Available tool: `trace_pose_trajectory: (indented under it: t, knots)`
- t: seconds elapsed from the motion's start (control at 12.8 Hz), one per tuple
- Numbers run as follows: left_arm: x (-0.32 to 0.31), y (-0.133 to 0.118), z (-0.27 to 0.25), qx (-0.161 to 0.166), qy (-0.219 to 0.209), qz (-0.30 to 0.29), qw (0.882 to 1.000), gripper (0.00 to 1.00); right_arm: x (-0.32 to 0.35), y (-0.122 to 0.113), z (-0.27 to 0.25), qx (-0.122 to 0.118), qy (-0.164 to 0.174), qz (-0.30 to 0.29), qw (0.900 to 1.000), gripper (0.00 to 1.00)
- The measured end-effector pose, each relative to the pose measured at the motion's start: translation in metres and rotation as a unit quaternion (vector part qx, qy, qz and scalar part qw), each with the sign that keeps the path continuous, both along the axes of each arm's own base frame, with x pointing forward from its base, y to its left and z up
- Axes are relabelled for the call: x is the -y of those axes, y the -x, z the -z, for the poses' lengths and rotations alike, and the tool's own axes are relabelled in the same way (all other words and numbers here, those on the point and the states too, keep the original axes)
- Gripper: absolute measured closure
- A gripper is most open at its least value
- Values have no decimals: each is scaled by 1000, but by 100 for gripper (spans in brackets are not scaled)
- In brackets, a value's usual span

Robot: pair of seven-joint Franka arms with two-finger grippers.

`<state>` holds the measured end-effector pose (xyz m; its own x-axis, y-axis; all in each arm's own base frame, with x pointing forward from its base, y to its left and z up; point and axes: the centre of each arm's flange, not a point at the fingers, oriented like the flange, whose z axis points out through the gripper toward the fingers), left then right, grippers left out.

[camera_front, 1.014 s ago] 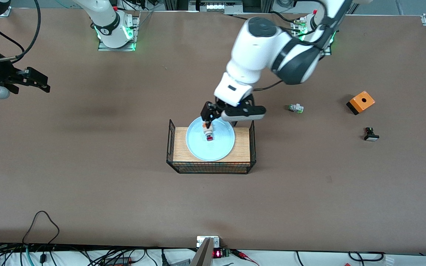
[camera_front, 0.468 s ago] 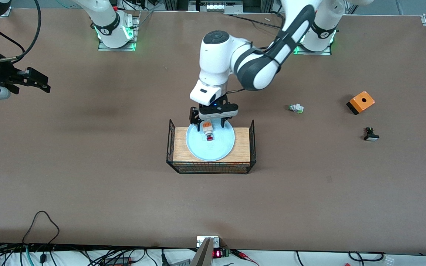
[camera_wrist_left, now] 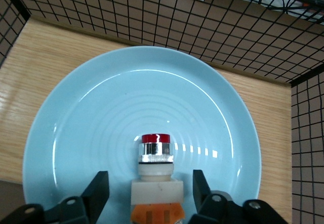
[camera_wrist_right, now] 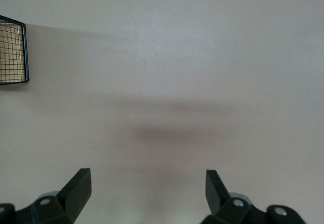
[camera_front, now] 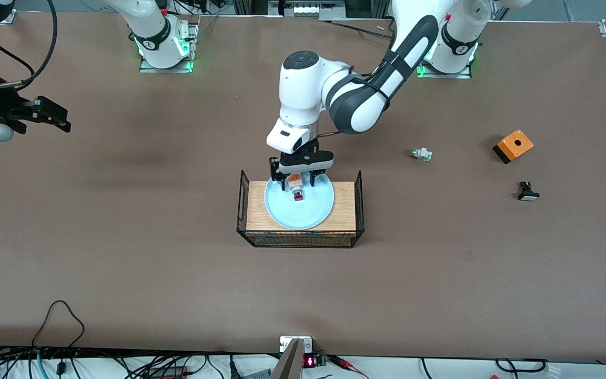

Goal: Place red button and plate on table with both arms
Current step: 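Lower the left gripper and grasp the red-capped button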

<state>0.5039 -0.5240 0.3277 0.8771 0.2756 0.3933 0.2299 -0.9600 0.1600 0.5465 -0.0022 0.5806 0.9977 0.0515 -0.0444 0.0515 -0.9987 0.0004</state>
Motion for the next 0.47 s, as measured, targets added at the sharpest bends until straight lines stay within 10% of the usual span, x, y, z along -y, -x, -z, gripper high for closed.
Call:
trace_pose_trajectory:
  t: [0.16, 0.47]
  knots:
    - [0, 0, 0, 0, 0, 0, 1000, 54, 0, 0, 0, 0, 0, 0, 1000, 0]
    - [0, -1, -3, 0, -5, -2, 1000, 58, 0, 0, 1, -1, 0, 0, 1000, 0]
